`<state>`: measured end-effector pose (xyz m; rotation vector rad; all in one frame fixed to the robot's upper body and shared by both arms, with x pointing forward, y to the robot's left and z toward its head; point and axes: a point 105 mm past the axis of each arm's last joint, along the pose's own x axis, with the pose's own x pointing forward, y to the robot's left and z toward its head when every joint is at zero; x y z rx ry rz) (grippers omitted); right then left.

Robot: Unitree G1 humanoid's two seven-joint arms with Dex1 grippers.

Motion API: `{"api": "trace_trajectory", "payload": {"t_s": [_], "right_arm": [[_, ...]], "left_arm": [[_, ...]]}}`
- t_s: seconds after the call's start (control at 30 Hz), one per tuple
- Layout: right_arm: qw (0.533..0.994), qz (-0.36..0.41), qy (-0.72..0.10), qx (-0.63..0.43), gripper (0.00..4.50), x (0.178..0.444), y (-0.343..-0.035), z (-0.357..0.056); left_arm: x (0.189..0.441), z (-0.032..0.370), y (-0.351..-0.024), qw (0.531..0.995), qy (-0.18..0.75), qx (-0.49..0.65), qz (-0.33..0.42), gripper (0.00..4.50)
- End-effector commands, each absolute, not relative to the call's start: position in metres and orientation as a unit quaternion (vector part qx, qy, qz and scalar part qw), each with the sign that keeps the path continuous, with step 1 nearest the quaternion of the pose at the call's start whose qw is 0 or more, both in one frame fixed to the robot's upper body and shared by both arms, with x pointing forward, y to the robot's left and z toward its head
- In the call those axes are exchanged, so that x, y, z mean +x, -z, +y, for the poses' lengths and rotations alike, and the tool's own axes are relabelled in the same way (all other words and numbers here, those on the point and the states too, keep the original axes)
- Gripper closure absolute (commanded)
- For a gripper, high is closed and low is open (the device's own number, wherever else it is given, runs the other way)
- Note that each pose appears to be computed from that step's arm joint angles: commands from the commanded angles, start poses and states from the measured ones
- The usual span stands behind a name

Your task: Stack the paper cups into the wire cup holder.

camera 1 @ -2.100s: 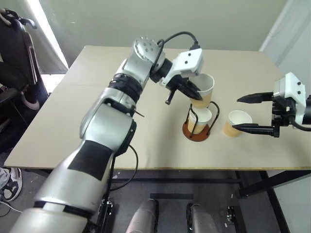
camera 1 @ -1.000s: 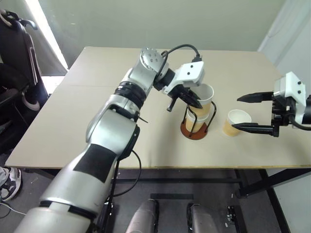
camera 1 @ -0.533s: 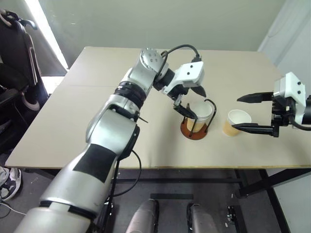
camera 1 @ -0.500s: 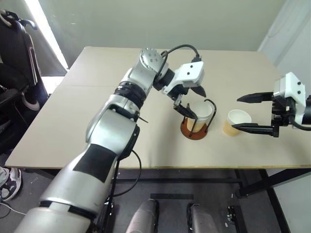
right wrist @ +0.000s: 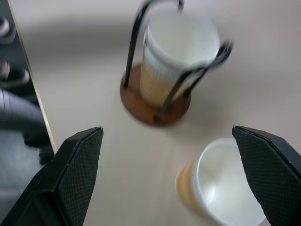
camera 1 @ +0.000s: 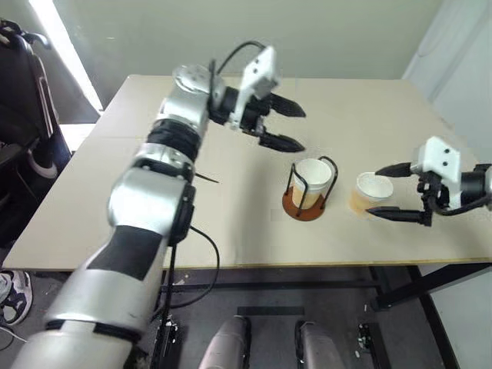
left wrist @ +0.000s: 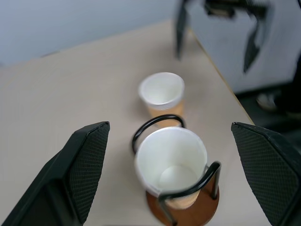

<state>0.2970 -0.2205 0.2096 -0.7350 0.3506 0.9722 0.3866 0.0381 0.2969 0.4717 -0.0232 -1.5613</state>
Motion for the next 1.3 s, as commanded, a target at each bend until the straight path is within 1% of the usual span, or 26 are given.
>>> {"api": "trace_trajectory", "payload": {"t_s": [0.03, 0.13, 0.2, 0.3, 0.4, 0.47, 0.53, 0.57, 0.63, 0.83, 0.87, 1.3], "right_arm": [[0.792, 0.163, -0.437, -0.394, 0.01, 0.309, -0.212, -0.228], [0.781, 0.174, -0.424, -0.424, 0.01, 0.326, -0.205, -0.236], [0.774, 0.183, -0.422, -0.435, 0.01, 0.334, -0.201, -0.241], [0.754, 0.209, -0.425, -0.455, 0.01, 0.341, -0.189, -0.25], [0.735, 0.226, -0.44, -0.464, 0.01, 0.343, -0.18, -0.252], [0.723, 0.235, -0.449, -0.47, 0.39, 0.346, -0.175, -0.251], [0.716, 0.241, -0.456, -0.47, 0.91, 0.347, -0.172, -0.249], [0.714, 0.243, -0.459, -0.47, 1.34, 0.347, -0.172, -0.249], [0.71, 0.247, -0.465, -0.468, 1.96, 0.347, -0.171, -0.247], [0.71, 0.25, -0.481, -0.45, 4.15, 0.344, -0.175, -0.241], [0.71, 0.25, -0.483, -0.448, 4.45, 0.343, -0.176, -0.24], [0.73, 0.228, -0.49, -0.419, 4.45, 0.329, -0.209, -0.226]], "left_arm": [[0.382, 0.053, -0.326, 0.692, 0.691, 0.204, -0.042, 0.06], [0.387, 0.073, -0.323, 0.715, 0.667, 0.207, -0.031, 0.06], [0.389, 0.079, -0.321, 0.723, 0.659, 0.206, -0.03, 0.06], [0.389, 0.086, -0.318, 0.728, 0.655, 0.202, -0.027, 0.06], [0.388, 0.089, -0.314, 0.727, 0.657, 0.2, -0.024, 0.06], [0.387, 0.092, -0.31, 0.726, 0.658, 0.197, -0.021, 0.0], [0.387, 0.094, -0.308, 0.727, 0.658, 0.195, -0.02, 0.0], [0.386, 0.094, -0.308, 0.727, 0.658, 0.194, -0.02, 0.0], [0.385, 0.095, -0.306, 0.725, 0.66, 0.193, -0.017, 0.0], [0.385, 0.096, -0.3, 0.724, 0.661, 0.197, -0.011, 0.0], [0.385, 0.096, -0.299, 0.724, 0.661, 0.199, -0.01, 0.0], [0.385, 0.1, -0.287, 0.721, 0.659, 0.214, 0.003, 0.0]]}}
